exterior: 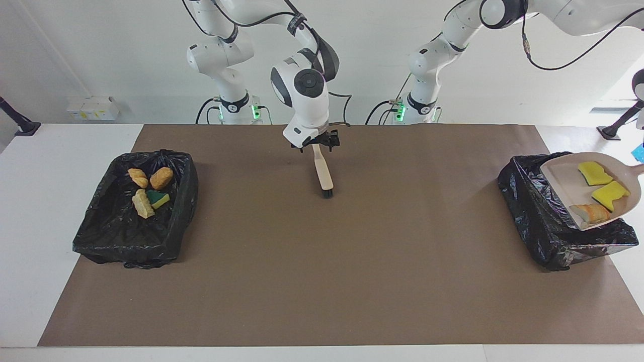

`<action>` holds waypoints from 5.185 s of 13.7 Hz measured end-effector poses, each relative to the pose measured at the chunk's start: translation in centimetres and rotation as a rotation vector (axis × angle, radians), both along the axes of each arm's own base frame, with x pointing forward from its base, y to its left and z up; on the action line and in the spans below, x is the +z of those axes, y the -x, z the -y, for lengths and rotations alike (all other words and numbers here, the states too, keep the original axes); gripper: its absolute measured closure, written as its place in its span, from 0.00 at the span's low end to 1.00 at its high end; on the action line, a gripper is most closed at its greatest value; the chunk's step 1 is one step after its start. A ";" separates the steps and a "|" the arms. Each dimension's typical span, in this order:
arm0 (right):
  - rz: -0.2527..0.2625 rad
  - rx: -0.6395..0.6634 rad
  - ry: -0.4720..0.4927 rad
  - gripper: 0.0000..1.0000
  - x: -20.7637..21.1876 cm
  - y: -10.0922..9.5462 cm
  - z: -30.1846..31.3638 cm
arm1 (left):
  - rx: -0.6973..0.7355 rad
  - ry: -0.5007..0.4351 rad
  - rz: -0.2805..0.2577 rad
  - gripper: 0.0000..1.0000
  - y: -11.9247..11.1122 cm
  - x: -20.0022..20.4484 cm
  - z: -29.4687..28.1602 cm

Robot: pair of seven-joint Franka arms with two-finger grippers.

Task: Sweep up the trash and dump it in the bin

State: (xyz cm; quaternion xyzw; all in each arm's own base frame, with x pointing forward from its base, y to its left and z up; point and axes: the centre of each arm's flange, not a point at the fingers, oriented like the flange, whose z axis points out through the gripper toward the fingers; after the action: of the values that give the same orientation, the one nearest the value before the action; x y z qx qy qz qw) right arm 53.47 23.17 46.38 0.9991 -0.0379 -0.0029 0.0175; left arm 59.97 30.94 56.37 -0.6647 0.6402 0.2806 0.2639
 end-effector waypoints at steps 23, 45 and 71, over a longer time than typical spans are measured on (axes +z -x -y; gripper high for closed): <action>-0.012 -0.012 -0.004 0.00 18.2 2.4 24.5 | -0.052 -0.005 0.096 0.69 2.4 1.0 17.8; -0.013 0.010 -0.008 0.00 18.2 2.4 24.9 | 0.911 0.577 0.446 0.69 2.7 -11.2 46.9; -0.013 0.011 -0.008 0.00 18.2 2.4 24.9 | 1.509 0.653 0.565 0.66 6.3 -20.3 76.4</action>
State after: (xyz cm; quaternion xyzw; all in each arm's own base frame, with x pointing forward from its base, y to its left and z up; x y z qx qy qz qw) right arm 51.02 -1.69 64.59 0.9993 -0.0325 -0.0095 0.0140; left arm 53.68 -45.45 36.11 -0.9988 -0.0125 0.0072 -0.0473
